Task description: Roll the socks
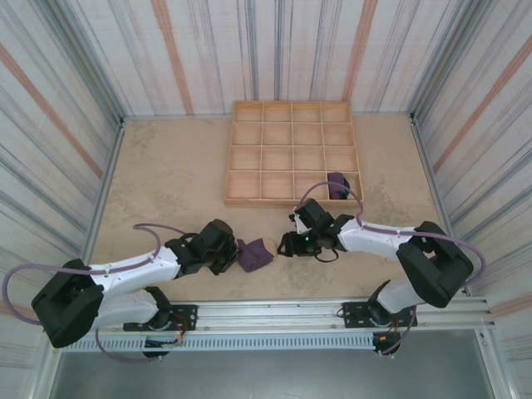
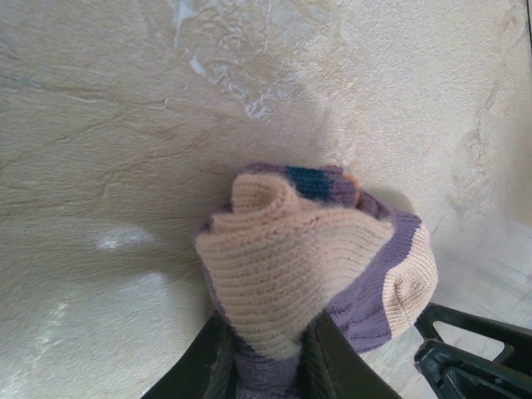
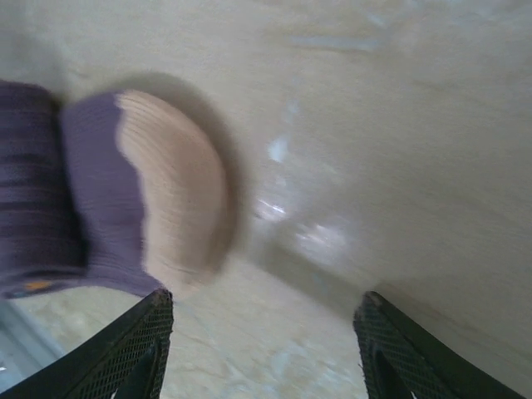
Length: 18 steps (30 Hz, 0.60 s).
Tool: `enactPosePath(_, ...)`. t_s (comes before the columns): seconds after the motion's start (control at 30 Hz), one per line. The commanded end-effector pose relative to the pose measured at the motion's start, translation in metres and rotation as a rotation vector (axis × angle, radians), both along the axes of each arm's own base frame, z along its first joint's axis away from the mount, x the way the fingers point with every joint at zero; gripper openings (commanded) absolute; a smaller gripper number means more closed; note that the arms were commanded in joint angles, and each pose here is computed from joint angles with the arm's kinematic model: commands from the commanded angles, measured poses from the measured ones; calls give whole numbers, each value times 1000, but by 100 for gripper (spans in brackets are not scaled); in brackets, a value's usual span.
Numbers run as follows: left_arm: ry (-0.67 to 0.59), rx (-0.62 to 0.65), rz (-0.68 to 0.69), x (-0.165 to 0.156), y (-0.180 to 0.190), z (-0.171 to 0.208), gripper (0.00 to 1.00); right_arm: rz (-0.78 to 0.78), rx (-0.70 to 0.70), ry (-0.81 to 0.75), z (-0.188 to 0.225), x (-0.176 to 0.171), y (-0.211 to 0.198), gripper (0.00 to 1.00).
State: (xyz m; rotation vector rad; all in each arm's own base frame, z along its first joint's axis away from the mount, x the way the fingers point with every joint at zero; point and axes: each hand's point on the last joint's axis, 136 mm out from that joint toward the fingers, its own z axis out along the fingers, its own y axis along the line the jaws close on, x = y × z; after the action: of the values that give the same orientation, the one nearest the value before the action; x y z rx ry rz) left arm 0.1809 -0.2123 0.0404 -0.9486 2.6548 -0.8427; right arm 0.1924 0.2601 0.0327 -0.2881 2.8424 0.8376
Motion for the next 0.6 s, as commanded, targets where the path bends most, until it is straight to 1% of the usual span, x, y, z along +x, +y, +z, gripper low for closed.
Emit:
enactPosePath(0.0, 11, 70, -1, -2, 13, -10, 0, 36, 68, 27, -2, 3, 18, 61)
enactPosePath(0.17, 10, 59, -11, -1, 10, -10, 0, 31, 64, 90, -20, 6, 28, 58)
enactPosePath(0.3, 6, 51, -18, -1, 8, -8, 0, 28, 51, 119, -32, 5, 32, 50)
enactPosePath(0.4, 2, 48, -17, -2, 8, -7, 0, 23, 41, 125, -38, 6, 33, 38)
enactPosePath(0.57, -9, 22, -27, -2, 4, -2, 0, 21, 28, 112, -42, 17, 38, 8)
